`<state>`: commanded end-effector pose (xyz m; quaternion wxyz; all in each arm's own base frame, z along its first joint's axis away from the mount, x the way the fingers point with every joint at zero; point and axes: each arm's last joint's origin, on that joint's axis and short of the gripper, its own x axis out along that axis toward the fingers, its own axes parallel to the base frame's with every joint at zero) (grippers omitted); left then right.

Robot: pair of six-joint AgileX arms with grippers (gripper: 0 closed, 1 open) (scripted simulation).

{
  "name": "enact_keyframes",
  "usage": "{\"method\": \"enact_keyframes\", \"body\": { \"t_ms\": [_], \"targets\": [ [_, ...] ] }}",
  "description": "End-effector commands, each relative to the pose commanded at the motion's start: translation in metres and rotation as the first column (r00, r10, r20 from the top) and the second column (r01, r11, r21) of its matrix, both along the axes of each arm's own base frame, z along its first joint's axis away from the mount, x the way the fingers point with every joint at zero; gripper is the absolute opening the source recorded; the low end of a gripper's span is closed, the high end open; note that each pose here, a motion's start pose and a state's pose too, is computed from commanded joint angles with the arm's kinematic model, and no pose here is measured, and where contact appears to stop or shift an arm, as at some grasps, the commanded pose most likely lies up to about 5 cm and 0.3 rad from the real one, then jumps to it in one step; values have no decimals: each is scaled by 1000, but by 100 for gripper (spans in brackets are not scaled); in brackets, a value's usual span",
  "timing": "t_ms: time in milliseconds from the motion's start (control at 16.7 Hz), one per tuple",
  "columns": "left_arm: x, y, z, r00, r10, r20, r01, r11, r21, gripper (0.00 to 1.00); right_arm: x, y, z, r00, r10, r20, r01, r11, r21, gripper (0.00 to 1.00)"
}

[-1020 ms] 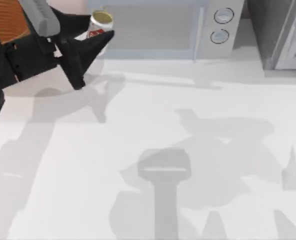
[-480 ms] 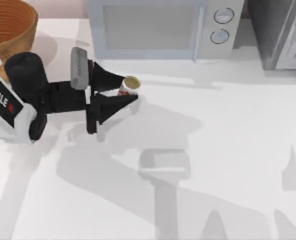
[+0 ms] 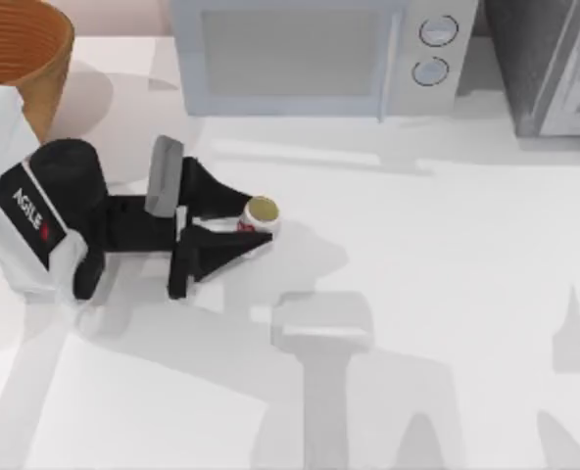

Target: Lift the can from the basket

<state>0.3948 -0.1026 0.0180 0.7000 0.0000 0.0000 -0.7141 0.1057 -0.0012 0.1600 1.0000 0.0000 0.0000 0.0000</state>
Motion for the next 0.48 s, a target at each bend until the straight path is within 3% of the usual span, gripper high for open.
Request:
{"method": "enact_keyframes", "body": {
  "t_ms": [180,480],
  "targets": [
    [0,0,0,1000,0,0,0,1000,0,0,0,0,0,1000,0,0,0,1000,0,100],
    [0,0,0,1000,0,0,0,1000,0,38,0,0,0,1000,0,0,0,1000,0,100]
  ]
}}
